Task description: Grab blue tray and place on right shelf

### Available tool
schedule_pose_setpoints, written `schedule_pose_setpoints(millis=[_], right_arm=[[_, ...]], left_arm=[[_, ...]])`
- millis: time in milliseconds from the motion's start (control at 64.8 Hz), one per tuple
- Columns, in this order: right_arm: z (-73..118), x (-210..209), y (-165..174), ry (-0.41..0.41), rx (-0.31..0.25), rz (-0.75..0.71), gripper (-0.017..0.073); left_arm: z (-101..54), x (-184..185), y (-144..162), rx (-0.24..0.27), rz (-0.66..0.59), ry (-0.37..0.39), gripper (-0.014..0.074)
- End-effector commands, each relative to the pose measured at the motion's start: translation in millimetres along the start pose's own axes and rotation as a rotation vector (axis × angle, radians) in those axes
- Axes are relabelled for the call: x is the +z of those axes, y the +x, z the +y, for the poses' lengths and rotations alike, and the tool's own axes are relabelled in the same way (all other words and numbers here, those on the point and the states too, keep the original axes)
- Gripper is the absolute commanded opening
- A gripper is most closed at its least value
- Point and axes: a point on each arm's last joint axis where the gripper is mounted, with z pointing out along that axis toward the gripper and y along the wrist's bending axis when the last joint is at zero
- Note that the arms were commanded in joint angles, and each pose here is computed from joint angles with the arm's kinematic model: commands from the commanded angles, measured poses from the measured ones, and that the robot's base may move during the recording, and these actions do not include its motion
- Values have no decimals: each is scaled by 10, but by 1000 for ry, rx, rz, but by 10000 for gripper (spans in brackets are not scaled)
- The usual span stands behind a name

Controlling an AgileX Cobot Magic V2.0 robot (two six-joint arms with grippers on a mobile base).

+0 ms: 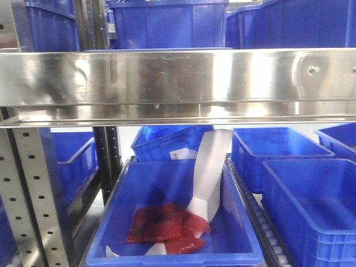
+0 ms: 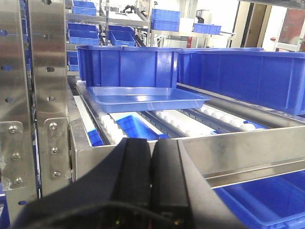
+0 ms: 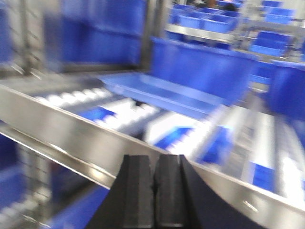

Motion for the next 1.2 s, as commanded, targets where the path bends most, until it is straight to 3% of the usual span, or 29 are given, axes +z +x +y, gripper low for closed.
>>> schedule_pose_setpoints(millis=[0,170,293,432,602,1188], right_arm=[[-77,-63,-10,90,-38,-109,53],[-221,-276,329,335,-70,-200,53],[-226,-416,510,420,-26,-235,53],[-180,-520,651,428,6,-272,53],[-166,-537,758,427,28,-171,53],[-166,-538,751,427,27,-176,53]], left_arm=[[-45,-1,-144,5,-84,48,-31],[-45,-1,-144,5,-84,48,-31],[-45,-1,-144,5,-84,48,-31],[-45,-1,-144,5,-84,48,-31],[-46,3,-143,5,-82,47,-31],[-45,4,-138,5,-80,47,-31]])
